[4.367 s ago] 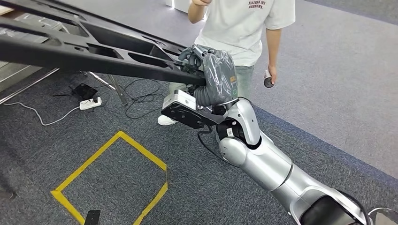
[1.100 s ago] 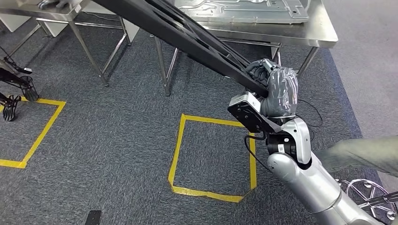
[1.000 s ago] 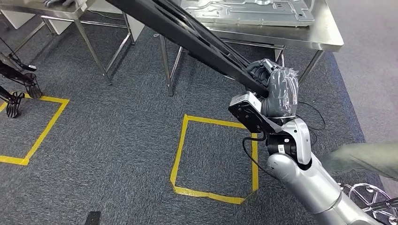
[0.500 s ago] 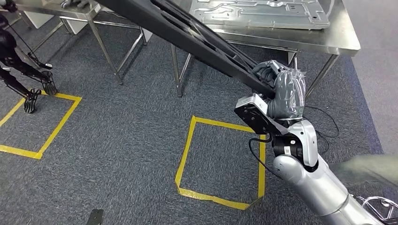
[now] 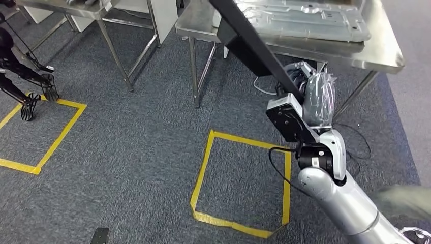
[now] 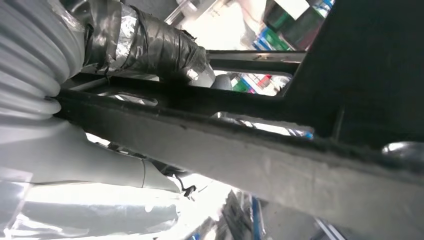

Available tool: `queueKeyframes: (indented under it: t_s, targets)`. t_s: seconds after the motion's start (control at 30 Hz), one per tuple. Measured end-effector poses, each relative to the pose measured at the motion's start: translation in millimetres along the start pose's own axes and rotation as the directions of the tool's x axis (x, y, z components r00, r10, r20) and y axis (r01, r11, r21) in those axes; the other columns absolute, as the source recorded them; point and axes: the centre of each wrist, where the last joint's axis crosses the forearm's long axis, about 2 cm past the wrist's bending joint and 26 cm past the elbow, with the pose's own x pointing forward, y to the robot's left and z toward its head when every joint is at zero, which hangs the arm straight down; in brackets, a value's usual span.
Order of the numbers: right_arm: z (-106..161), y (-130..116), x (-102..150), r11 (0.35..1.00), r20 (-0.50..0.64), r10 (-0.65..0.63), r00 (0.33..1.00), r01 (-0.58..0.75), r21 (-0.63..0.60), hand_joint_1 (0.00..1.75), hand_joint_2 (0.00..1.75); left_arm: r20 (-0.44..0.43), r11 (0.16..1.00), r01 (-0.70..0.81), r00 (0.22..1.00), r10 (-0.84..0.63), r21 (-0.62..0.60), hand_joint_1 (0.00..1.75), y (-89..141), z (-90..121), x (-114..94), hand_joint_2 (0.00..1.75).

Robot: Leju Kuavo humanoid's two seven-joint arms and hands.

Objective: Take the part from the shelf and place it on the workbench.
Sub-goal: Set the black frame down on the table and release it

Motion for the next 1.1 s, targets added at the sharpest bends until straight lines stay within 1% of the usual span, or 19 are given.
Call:
queueKeyframes:
  t_s: [0.3,0.53,0.87,1.1]
  targets:
    - [3.0,-11.5,-12.2,0.999,-0.04,0.026,0.999,-0.027,-0.03,1.75,1.75,-0.004,1.0,0.007,1.0,-0.007,-0.005,0.0,-1.3,1.4,-2.2,1.75]
    - [0.9,-23.0,-12.4,0.997,-0.041,0.029,0.999,-0.032,-0.072,1.75,1.75,-0.007,1.0,0.013,1.0,-0.013,0.01,0.0,0.9,-0.2,0.0,1.75]
    - [4.4,-28.0,-16.7,0.995,-0.067,0.04,0.997,-0.046,-0.093,1.75,1.75,-0.014,1.0,0.021,1.0,-0.02,0.022,0.0,7.4,-1.1,-2.7,1.75]
    - [2.3,-44.6,-22.4,0.987,-0.084,0.066,0.994,-0.078,-0.138,1.75,1.75,-0.012,1.0,0.014,1.0,-0.014,0.024,0.0,6.7,-1.9,-0.3,1.75]
